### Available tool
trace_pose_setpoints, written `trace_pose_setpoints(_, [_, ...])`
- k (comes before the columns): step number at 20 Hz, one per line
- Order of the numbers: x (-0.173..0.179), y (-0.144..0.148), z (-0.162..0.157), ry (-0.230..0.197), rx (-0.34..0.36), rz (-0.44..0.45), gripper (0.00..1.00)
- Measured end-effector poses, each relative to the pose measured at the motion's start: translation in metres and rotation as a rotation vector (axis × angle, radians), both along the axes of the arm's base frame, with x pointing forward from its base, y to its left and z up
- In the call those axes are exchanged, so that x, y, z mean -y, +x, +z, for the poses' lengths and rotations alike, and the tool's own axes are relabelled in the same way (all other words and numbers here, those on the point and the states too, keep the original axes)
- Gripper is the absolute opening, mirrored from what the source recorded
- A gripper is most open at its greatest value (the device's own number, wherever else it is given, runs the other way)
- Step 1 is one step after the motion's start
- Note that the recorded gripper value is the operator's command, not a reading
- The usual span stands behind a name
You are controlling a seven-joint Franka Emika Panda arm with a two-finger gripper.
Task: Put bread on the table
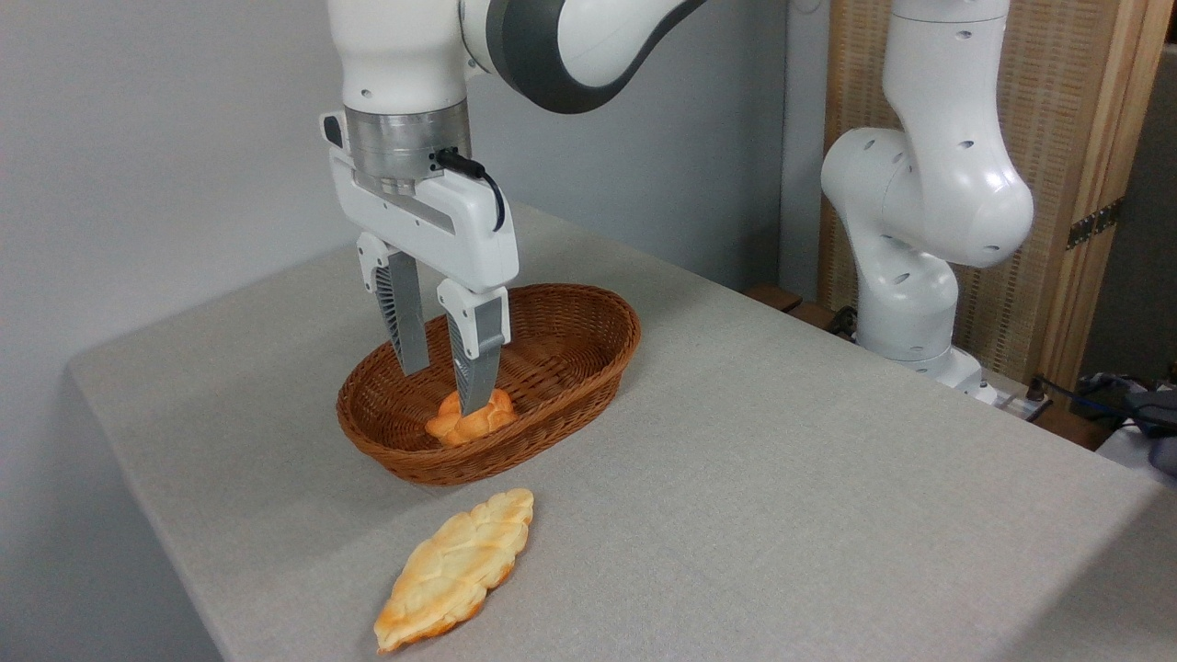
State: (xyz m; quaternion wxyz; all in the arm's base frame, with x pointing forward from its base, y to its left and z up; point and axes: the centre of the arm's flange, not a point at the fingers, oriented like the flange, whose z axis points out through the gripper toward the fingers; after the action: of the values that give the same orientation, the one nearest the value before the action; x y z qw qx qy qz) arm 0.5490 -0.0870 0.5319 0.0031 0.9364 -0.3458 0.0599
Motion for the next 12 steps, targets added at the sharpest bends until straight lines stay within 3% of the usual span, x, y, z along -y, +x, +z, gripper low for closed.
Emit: trace_pose_setpoints(12, [-0.008, 0.0001, 0.0027, -0.003, 0.004, 0.015, 1.0])
